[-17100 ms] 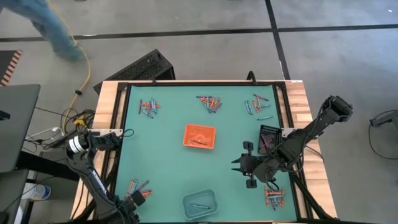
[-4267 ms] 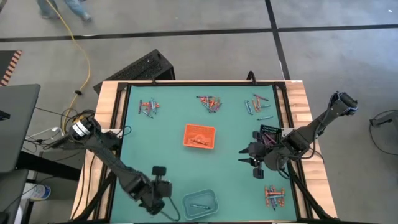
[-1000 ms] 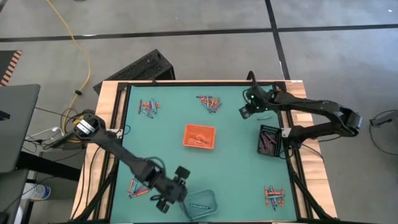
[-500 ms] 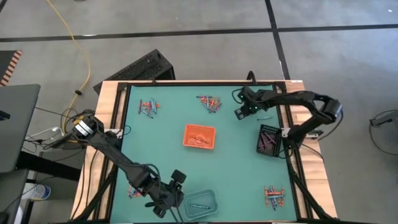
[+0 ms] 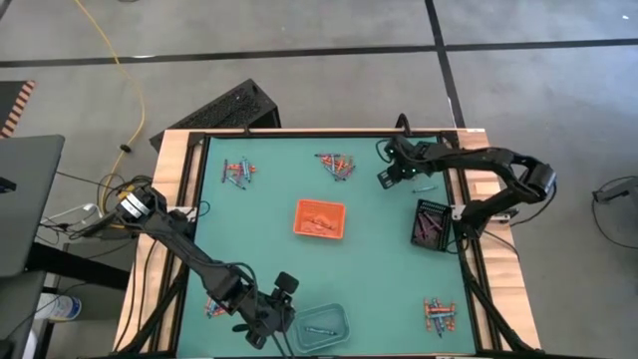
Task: Sort crayons
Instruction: Put the blue crayon into the blue bin
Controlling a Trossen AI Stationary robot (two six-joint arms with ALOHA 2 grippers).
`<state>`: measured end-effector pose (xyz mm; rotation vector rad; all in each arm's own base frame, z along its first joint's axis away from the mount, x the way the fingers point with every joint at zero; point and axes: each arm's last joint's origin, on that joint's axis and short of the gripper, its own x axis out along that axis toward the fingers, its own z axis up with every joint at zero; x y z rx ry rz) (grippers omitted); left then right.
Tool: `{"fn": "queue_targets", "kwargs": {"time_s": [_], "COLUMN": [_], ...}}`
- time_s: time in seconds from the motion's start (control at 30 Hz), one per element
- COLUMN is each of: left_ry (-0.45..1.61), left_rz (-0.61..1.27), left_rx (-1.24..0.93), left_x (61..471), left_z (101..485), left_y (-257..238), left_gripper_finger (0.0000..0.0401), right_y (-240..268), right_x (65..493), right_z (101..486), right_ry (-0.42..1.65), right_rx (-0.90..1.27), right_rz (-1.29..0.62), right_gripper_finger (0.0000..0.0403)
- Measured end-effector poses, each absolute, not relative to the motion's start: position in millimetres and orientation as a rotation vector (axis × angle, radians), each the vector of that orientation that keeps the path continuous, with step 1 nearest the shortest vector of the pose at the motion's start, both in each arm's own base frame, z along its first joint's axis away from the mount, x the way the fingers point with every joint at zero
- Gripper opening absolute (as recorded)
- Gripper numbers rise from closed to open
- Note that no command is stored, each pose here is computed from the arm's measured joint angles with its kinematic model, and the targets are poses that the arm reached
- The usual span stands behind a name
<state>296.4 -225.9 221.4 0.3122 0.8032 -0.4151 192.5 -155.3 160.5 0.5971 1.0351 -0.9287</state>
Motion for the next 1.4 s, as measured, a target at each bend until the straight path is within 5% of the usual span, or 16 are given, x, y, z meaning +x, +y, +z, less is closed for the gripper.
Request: {"fn": "queue_targets", "kwargs": {"time_s": [1.13, 1.4], "left_ry": [0.818, 0.818], "left_rz": [-0.385, -0.385], "left_rx": [0.277, 0.278], "left_x": [296.1, 296.0], "left_z": [206.5, 206.4], "left_y": [-218.2, -218.2], "left_gripper_finger": [0.0132, 0.0132], "right_y": [-173.3, -168.4], "right_x": [174.7, 179.9], "right_z": [135.7, 137.4], "right_ry": [1.138, 1.126], "right_rx": [0.687, 0.681], "right_rz": [-0.962, -0.933], "right_gripper_finger": [0.0136, 0.0094]}}
